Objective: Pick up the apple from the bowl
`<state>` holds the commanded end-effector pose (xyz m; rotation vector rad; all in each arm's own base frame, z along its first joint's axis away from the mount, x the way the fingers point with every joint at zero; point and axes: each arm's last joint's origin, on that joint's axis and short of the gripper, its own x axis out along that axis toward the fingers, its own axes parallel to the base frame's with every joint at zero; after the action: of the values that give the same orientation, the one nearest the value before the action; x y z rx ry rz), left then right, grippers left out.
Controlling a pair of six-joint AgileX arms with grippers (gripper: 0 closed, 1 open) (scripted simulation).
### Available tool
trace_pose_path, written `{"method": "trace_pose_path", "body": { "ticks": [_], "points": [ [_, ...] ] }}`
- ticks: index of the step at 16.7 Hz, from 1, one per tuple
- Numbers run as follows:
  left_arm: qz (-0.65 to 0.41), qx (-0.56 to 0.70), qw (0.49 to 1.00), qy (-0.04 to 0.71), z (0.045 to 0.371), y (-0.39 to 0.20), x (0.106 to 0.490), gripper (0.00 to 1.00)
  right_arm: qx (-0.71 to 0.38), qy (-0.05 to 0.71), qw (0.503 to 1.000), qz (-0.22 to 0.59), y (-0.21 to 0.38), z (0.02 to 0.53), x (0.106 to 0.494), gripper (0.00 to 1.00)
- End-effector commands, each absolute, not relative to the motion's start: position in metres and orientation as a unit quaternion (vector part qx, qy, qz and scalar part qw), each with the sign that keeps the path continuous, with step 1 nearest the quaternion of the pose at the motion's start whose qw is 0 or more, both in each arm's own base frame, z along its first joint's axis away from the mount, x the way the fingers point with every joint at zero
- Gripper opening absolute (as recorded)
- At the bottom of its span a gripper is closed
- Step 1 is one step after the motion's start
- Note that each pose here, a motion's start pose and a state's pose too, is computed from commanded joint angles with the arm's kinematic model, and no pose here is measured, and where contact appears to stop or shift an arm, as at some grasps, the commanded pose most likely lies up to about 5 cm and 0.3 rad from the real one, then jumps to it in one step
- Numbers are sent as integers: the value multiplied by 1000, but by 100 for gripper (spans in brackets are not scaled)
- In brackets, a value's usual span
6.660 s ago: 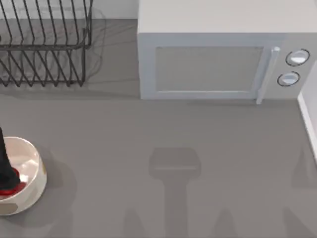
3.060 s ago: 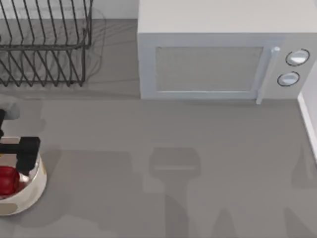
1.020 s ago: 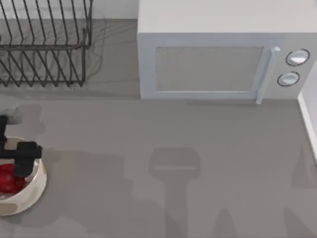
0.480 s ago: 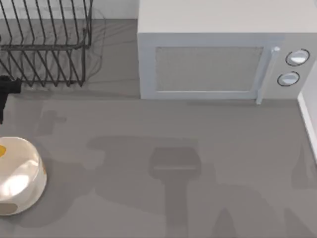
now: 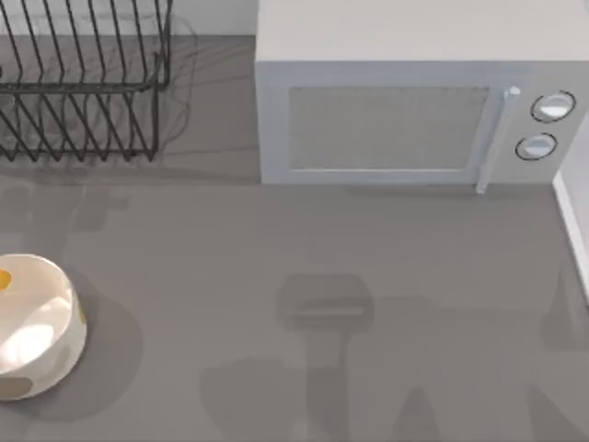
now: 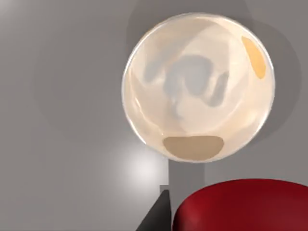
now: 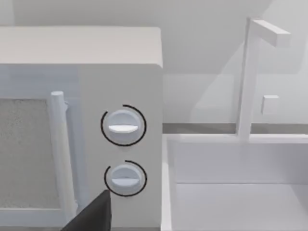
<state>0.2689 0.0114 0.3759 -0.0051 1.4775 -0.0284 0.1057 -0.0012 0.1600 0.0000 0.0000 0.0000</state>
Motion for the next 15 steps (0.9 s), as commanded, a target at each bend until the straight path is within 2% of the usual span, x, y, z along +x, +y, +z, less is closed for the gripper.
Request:
{"method": "trace_pose_path", "body": {
  "ticks": [8, 11, 15],
  "points": [
    [-12, -4, 735, 678, 370, 3, 275, 0, 0, 0, 1000, 0, -1, 160, 106, 100],
    [-13, -4, 726, 687, 347, -36, 289, 0, 0, 0, 1000, 0, -1, 160, 106, 100],
    [-12, 1, 713, 701, 305, -118, 290, 0, 0, 0, 1000, 0, -1, 160, 106, 100]
  ]
}}
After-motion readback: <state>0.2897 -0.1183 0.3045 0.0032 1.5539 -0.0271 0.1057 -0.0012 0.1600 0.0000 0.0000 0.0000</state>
